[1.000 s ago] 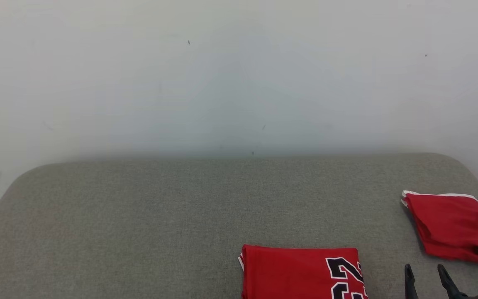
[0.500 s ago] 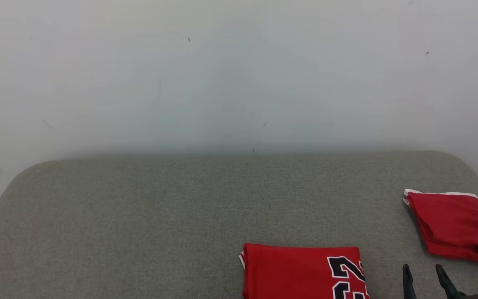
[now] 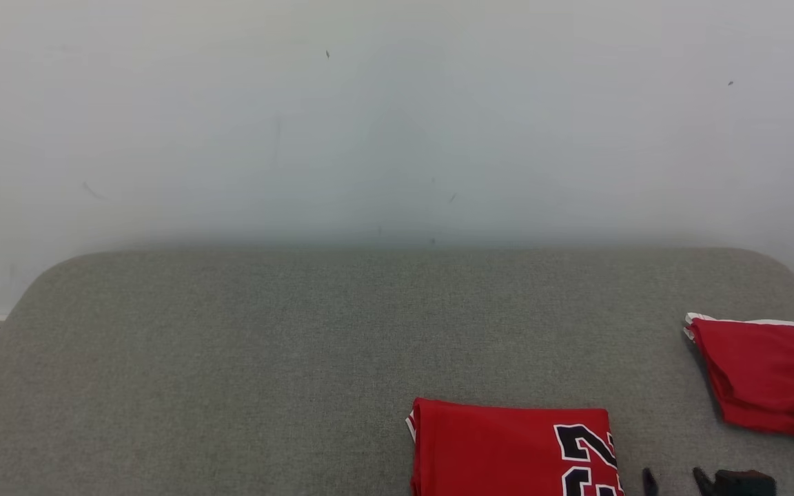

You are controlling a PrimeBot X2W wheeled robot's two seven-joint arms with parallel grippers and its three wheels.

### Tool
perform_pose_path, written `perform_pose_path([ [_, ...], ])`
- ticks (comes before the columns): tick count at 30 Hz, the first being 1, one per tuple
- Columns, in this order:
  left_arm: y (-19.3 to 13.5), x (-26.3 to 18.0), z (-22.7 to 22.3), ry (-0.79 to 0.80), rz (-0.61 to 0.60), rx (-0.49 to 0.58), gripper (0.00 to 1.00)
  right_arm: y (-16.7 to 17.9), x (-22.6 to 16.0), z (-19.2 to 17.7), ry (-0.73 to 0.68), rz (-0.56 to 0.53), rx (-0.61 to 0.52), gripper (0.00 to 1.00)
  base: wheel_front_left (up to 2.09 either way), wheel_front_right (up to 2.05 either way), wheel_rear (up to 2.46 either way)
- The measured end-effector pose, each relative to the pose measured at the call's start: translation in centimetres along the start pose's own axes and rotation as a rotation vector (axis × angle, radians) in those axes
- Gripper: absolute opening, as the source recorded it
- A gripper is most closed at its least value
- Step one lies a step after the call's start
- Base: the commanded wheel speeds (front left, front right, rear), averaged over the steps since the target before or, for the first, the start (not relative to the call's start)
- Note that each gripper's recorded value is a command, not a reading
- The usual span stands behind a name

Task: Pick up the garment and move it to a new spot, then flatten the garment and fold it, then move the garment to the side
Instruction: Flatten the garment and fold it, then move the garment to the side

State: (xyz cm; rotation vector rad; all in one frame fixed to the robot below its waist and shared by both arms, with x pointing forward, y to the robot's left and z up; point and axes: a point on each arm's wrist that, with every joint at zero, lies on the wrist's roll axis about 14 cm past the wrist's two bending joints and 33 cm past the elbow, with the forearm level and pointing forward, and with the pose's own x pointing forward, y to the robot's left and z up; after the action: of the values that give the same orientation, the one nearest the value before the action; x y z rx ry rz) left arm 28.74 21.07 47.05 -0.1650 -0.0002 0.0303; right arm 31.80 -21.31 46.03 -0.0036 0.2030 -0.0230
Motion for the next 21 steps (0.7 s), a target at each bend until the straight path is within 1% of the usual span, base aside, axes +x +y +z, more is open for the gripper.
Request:
perform_pose_path([
  [3,0.2,0.1,0.1,0.001,0.003,0.004,1.00,1.8,0.3,-3.3,0.234,0.054,-0.021,1.00,0.00,0.00,0.00],
  [4,0.3,0.1,0.0,0.003,0.004,0.007,1.00,2.6,0.4,-3.7,0.283,0.077,-0.040,1.00,0.00,0.00,0.00],
  [7,0.5,0.1,0.0,0.006,0.008,0.010,1.00,2.8,1.6,-3.1,0.353,0.077,-0.039,1.00,0.00,0.00,0.00],
  [10,0.6,0.2,0.0,0.008,0.012,0.012,1.00,2.4,2.0,-4.2,0.448,0.065,-0.069,1.00,0.00,0.00,0.00],
  [14,1.4,-0.3,-0.4,0.026,0.033,0.017,1.00,2.1,3.2,-4.7,0.511,0.053,-0.075,1.00,0.00,0.00,0.00],
  [18,2.3,-0.5,-0.5,0.032,0.061,0.025,1.00,2.4,3.6,-6.9,0.608,0.058,-0.082,1.00,0.00,0.00,0.00],
  [21,2.9,-1.0,-0.7,0.043,0.083,0.027,1.00,3.2,3.7,-8.7,0.692,0.082,-0.075,1.00,0.00,0.00,0.00],
])
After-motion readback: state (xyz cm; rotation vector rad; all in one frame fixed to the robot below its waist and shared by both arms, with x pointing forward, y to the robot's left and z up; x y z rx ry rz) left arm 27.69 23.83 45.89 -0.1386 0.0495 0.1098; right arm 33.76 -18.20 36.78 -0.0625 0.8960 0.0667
